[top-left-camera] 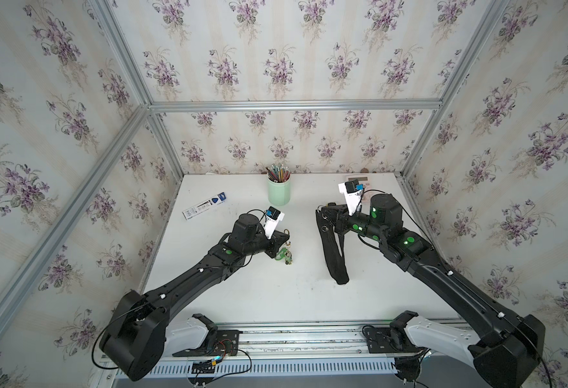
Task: Remove the decoration from the bag
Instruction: Place the decoration item at the center of the board, then place the bag at the center of the board.
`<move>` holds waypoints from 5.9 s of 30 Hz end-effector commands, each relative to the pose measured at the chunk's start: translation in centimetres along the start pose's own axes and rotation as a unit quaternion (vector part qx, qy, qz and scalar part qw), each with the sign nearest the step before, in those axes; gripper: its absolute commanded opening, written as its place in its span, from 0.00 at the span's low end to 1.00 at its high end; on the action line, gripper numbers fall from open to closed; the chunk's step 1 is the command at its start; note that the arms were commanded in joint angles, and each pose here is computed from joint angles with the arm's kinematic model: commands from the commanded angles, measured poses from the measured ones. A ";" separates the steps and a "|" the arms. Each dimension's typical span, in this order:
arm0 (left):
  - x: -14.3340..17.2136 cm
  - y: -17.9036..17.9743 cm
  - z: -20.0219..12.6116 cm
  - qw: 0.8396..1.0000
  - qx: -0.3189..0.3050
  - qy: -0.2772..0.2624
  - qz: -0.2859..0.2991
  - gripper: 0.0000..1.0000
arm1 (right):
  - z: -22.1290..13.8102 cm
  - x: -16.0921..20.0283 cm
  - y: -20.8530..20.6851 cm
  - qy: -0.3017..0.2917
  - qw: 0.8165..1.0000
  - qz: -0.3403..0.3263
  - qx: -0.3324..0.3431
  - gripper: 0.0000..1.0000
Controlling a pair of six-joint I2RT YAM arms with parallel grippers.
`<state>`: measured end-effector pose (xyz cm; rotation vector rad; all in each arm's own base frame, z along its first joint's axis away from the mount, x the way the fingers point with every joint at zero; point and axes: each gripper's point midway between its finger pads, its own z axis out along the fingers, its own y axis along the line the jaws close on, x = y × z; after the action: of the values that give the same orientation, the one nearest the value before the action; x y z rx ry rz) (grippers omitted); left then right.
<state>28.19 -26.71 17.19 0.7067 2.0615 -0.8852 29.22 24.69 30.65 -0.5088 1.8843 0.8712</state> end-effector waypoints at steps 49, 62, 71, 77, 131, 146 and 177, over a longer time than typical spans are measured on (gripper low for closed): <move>-1.9 0.7 1.3 1.000 -0.008 -0.013 -0.009 0.37 | 0.4 -0.1 -0.4 0.009 1.000 0.020 -0.021 0.00; -6.9 0.1 -4.7 0.994 -0.064 -0.090 0.014 0.49 | 2.1 -0.3 4.7 0.041 0.972 0.113 -0.202 0.00; -6.8 0.9 -5.5 0.992 -0.090 -0.088 0.011 0.50 | 4.8 6.2 -6.0 0.105 0.975 0.196 0.000 0.00; -6.7 0.9 -5.4 0.992 -0.088 -0.088 0.012 0.51 | 4.6 10.8 -12.3 0.158 0.957 0.220 0.103 0.00; -11.0 -2.8 -5.6 0.985 0.046 -0.160 0.049 0.83 | 6.8 17.5 -16.5 0.189 0.932 0.255 0.173 0.15; -9.8 12.7 -11.1 0.883 -0.422 -0.184 0.084 0.85 | 0.6 6.3 -21.3 0.049 0.945 0.169 0.276 0.69; -2.8 20.1 -14.8 0.810 -0.564 -0.156 0.038 0.85 | -4.2 7.2 -26.6 -0.048 0.896 0.077 0.435 0.95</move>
<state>37.43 -5.56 18.08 0.0504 1.8810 0.2532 39.66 7.33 13.45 0.1708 2.1852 0.2675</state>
